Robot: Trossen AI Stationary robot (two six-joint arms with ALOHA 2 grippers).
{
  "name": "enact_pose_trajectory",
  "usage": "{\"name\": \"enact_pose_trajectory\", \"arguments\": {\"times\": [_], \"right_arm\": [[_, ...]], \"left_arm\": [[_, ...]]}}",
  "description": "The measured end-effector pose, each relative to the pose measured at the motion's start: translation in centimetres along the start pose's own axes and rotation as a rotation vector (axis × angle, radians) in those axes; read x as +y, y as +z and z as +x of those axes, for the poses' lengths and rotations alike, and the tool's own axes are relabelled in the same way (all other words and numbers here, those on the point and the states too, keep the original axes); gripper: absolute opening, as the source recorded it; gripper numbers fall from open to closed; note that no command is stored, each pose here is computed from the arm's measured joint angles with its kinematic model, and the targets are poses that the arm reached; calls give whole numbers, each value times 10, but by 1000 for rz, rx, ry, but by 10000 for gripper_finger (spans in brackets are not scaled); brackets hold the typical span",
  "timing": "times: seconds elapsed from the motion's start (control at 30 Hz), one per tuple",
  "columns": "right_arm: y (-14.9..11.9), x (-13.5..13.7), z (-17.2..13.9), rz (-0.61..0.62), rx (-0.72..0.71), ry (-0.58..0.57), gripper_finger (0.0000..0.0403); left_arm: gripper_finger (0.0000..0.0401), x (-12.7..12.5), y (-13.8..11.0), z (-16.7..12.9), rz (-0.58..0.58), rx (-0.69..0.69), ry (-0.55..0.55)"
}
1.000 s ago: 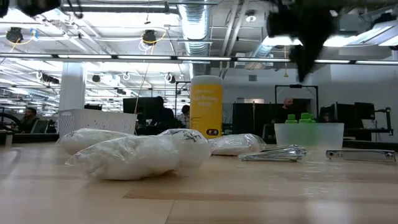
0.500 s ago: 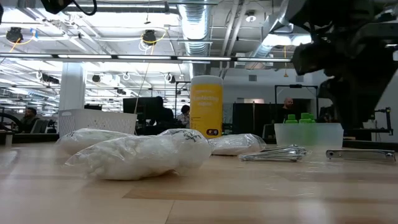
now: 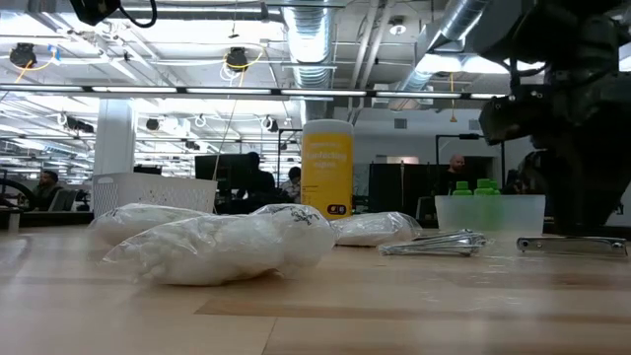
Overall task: Pick & Place Travel size toiletries
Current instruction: Put the silver nail cutter into the white bin
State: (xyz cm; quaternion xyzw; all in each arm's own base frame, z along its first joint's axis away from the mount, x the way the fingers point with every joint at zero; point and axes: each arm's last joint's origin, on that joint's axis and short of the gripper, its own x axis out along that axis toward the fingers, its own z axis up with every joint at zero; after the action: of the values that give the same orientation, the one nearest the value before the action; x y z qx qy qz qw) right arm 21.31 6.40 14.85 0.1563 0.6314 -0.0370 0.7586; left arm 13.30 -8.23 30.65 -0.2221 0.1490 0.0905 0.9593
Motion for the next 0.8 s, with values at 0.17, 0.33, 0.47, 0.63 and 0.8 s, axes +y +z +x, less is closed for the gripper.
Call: {"name": "enact_pose_trajectory", "arguments": {"times": [0.17, 0.33, 0.47, 0.63, 0.8], "right_arm": [[2, 0, 11, 2, 10, -6, 198], [2, 4, 27, -29, 69, -54, 187], [3, 6, 26, -44, 71, -118, 157], [4, 4, 14, -68, 30, -104, 32], [11, 0, 2, -47, -35, -47, 29]], "left_arm": [[227, 0, 1, 0, -8, -6, -1], [227, -1, 1, 0, -14, -10, -5], [227, -1, 1, 0, -17, -12, -7], [227, -2, 2, 0, -21, -17, -11], [227, -2, 6, 2, -55, -47, -18]]}}
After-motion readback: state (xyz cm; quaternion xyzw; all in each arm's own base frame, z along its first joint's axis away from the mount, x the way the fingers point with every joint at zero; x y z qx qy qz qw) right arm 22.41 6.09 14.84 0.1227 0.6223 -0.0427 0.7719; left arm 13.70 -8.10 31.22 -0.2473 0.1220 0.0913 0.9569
